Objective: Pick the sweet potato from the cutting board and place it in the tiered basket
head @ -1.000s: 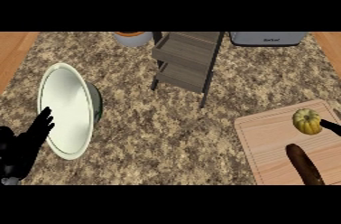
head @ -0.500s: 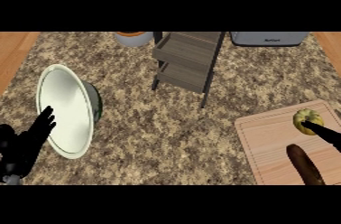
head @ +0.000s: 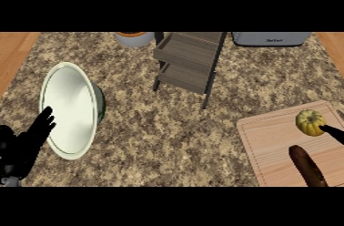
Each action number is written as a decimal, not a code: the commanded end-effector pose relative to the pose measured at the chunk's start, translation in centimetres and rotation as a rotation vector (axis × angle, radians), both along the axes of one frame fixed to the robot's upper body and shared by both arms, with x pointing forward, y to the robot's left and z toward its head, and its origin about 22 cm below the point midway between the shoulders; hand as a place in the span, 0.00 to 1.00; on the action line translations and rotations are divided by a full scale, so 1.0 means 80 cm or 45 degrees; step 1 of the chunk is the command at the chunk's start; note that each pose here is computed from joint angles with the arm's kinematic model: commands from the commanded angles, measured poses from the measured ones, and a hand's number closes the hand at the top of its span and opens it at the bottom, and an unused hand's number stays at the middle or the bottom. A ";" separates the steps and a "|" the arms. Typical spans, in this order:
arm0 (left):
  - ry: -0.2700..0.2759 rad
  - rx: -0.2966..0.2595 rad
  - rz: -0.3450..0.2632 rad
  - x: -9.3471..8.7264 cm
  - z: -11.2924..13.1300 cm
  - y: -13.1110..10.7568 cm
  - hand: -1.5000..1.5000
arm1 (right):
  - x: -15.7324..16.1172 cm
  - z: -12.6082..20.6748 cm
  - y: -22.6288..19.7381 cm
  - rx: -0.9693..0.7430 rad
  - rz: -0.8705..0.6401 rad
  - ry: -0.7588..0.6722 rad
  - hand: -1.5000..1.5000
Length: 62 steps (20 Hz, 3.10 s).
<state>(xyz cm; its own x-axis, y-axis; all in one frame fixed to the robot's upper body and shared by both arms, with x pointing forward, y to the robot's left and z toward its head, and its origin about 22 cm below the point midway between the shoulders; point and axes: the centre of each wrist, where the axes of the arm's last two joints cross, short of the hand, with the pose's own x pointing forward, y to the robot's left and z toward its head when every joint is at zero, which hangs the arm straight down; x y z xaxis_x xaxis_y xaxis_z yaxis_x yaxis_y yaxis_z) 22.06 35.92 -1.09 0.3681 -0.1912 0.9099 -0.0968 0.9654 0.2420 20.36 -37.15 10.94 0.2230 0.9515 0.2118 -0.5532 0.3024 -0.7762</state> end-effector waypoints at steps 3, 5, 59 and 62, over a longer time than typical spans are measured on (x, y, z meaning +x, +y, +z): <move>-0.002 0.015 -0.007 -0.026 0.006 0.019 0.50 | 0.004 0.006 -0.041 0.044 -0.052 0.039 0.00; -0.004 -0.005 0.028 0.011 0.008 -0.013 0.50 | -0.015 0.000 -0.026 0.037 -0.011 0.065 0.00; -0.014 0.020 0.002 0.000 -0.001 0.003 0.50 | 0.047 -0.117 0.140 0.244 0.047 -0.354 1.00; -0.006 0.034 -0.073 0.005 -0.001 -0.009 0.50 | 0.073 -0.095 0.188 0.277 0.074 -0.472 1.00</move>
